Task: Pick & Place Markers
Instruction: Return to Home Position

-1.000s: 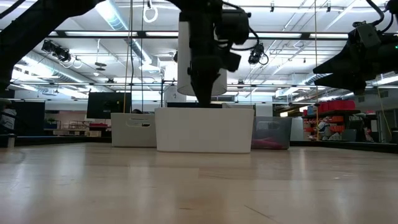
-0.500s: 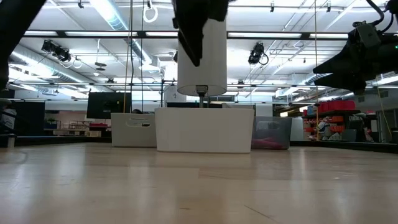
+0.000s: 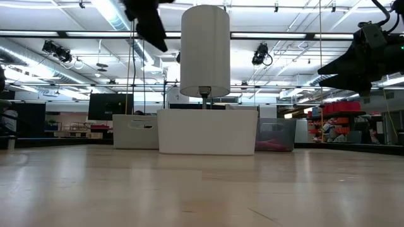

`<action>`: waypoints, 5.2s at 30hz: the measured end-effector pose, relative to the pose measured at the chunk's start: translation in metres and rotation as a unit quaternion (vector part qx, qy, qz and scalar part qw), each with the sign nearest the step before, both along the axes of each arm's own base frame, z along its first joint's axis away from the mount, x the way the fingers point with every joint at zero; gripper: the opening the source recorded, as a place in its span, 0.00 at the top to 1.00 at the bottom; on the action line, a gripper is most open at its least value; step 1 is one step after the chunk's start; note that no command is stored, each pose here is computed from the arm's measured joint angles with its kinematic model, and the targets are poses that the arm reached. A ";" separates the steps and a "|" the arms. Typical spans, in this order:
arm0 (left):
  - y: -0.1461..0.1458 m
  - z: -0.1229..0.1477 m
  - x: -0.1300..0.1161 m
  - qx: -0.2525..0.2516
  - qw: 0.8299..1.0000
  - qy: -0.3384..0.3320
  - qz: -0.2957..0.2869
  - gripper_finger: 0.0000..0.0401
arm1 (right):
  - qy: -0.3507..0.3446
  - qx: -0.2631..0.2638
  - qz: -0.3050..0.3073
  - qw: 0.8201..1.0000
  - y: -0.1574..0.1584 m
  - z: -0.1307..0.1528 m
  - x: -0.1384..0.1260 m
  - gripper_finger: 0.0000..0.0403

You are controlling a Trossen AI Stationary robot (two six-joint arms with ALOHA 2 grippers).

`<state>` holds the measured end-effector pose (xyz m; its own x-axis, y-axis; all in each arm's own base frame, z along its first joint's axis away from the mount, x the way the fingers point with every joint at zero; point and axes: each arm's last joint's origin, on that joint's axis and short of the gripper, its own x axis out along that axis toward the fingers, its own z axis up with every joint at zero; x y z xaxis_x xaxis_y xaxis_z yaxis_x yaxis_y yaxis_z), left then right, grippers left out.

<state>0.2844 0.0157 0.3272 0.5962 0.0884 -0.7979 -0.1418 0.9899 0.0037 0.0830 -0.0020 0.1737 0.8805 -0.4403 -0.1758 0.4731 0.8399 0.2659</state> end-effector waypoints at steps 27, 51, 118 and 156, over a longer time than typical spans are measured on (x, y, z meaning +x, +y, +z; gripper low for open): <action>-0.010 -0.050 -0.190 -0.005 0.925 -0.380 0.005 0.28 | 0.000 0.000 0.000 1.000 0.000 0.000 0.000 0.40; -0.008 -0.135 -0.194 -0.032 0.876 -0.480 0.029 0.28 | 0.000 0.000 0.000 1.000 0.000 0.000 0.000 0.40; -0.008 -0.157 -0.187 -0.015 0.881 -0.474 0.006 0.28 | 0.000 0.000 0.000 1.000 0.000 0.000 0.000 0.40; -0.008 -0.157 -0.187 -0.014 0.881 -0.474 0.006 0.28 | 0.000 0.000 0.000 1.000 0.000 0.000 0.000 0.40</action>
<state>0.0971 0.0073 0.1707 0.9947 0.0873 0.0547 -0.0785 0.9860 -0.1471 0.0830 -0.0020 0.1737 0.8805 -0.4401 -0.1763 0.4731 0.8401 0.2655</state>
